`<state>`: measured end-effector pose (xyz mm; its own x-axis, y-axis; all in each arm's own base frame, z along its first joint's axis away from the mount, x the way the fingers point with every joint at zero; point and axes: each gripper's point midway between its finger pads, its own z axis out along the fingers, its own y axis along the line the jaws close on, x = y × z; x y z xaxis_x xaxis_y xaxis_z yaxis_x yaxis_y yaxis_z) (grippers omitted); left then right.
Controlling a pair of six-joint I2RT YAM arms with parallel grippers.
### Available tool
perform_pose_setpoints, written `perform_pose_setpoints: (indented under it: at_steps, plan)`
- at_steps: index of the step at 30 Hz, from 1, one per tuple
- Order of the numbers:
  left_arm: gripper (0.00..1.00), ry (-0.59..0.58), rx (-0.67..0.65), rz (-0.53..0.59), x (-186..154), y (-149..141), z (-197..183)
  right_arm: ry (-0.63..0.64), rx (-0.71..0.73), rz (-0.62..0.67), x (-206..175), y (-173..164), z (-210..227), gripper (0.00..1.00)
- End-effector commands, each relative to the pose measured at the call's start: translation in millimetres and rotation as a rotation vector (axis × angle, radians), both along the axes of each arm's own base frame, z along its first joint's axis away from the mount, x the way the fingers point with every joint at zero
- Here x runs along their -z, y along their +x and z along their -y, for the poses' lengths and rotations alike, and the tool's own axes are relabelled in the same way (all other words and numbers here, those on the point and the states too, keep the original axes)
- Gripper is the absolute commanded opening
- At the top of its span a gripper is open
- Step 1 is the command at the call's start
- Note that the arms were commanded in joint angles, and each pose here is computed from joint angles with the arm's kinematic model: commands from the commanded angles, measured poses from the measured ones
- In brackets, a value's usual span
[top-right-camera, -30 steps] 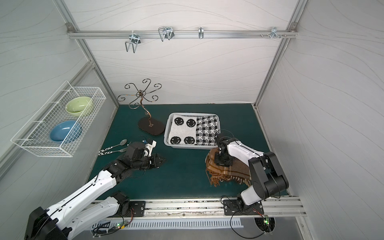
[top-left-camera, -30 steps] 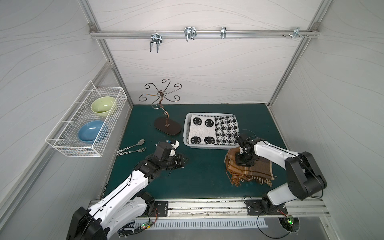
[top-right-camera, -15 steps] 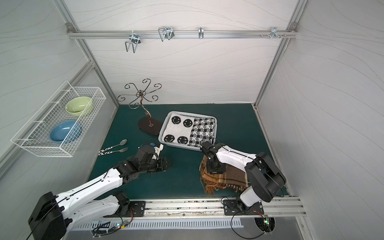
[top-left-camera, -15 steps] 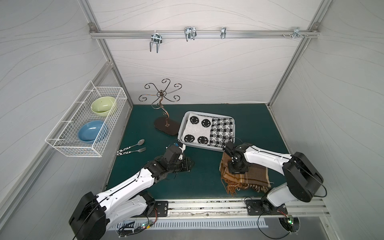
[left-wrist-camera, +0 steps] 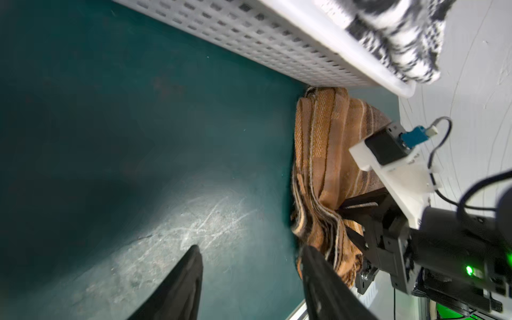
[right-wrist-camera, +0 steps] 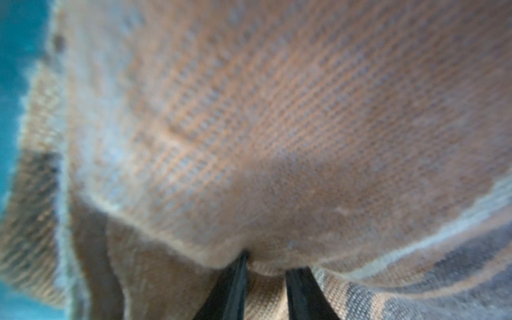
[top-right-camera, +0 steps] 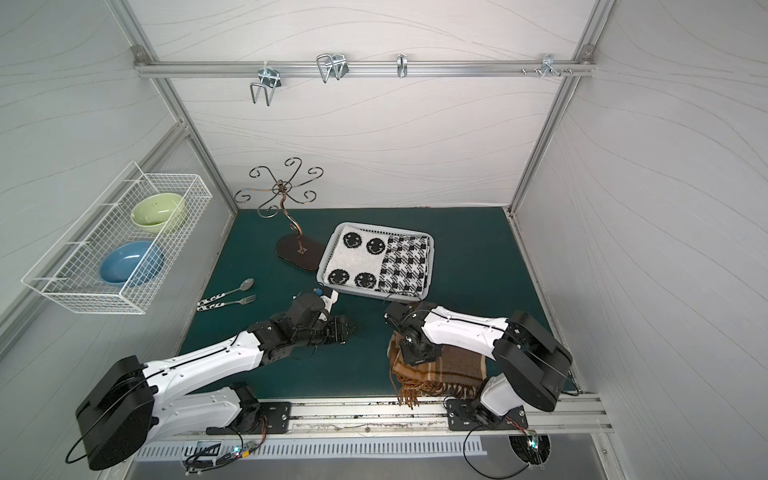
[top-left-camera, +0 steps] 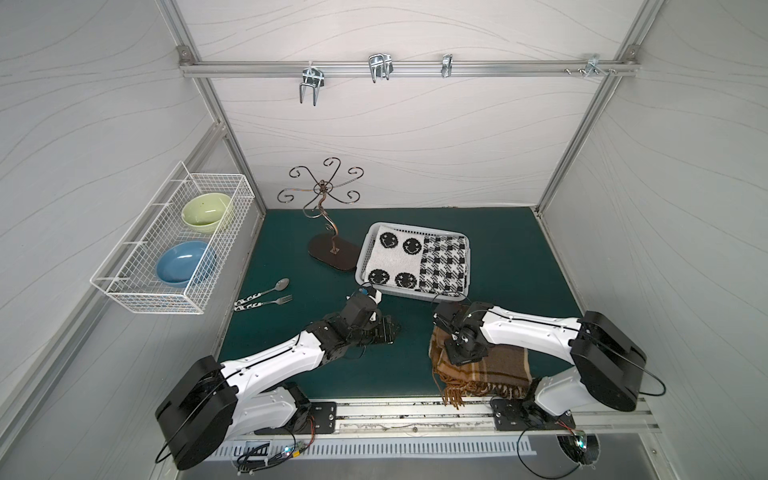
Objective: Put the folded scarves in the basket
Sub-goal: Move the scarf to the center of the board.
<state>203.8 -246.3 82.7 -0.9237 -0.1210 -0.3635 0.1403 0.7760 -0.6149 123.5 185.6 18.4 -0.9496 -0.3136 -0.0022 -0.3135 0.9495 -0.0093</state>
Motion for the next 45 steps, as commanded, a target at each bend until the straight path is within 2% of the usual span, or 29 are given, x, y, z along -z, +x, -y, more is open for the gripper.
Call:
perform_pose_setpoints:
  at_steps: [1, 4, 8, 10, 15, 17, 21, 24, 28, 32, 35, 37, 42, 45]
  plan:
    - [0.62, -0.051, 0.016, 0.039, -6, 4, 16, 0.091, -0.031, -0.039, 13, -11, -32, 0.28]
    - [0.64, -0.041, 0.038, 0.047, -5, 1, 24, 0.103, -0.064, -0.029, 13, -8, -50, 0.28]
    - [0.66, -0.040, 0.037, 0.045, 0, -2, 27, 0.239, -0.032, -0.043, 10, -7, -85, 0.28]
    - [0.67, -0.036, 0.029, 0.037, 6, -2, 26, 0.267, -0.050, -0.028, 4, -4, -101, 0.28]
    - [0.68, -0.033, 0.021, 0.020, 16, -5, 26, 0.364, -0.070, -0.012, -21, 0, -131, 0.36]
    - [0.68, -0.009, 0.026, 0.009, 21, -7, 24, 0.350, -0.043, 0.039, -33, 6, -119, 0.43]
    - [0.68, 0.083, 0.029, -0.001, 35, -13, 15, 0.337, -0.010, 0.074, -48, 7, -87, 0.45]
    - [0.64, 0.091, 0.032, -0.023, 44, -16, 16, 0.361, 0.036, 0.112, -62, 7, -62, 0.47]
    - [0.60, 0.180, 0.033, -0.015, 52, -17, 14, 0.357, 0.144, 0.191, -79, 16, -16, 0.50]
    - [0.62, 0.195, -0.020, 0.046, 41, -12, 1, 0.434, 0.255, 0.169, -75, 22, 11, 0.61]
    - [0.64, 0.261, -0.013, 0.070, 37, -8, -5, 0.464, 0.340, 0.171, -67, 33, 28, 0.65]
    - [0.64, 0.304, -0.011, 0.068, 43, -5, -8, 0.494, 0.391, 0.173, -64, 41, 34, 0.76]
    - [0.66, 0.331, -0.027, 0.062, 52, 1, -10, 0.521, 0.457, 0.166, -55, 56, 41, 0.76]
    - [0.68, 0.295, -0.032, 0.080, 48, 7, -3, 0.515, 0.462, 0.134, -45, 61, 42, 0.76]
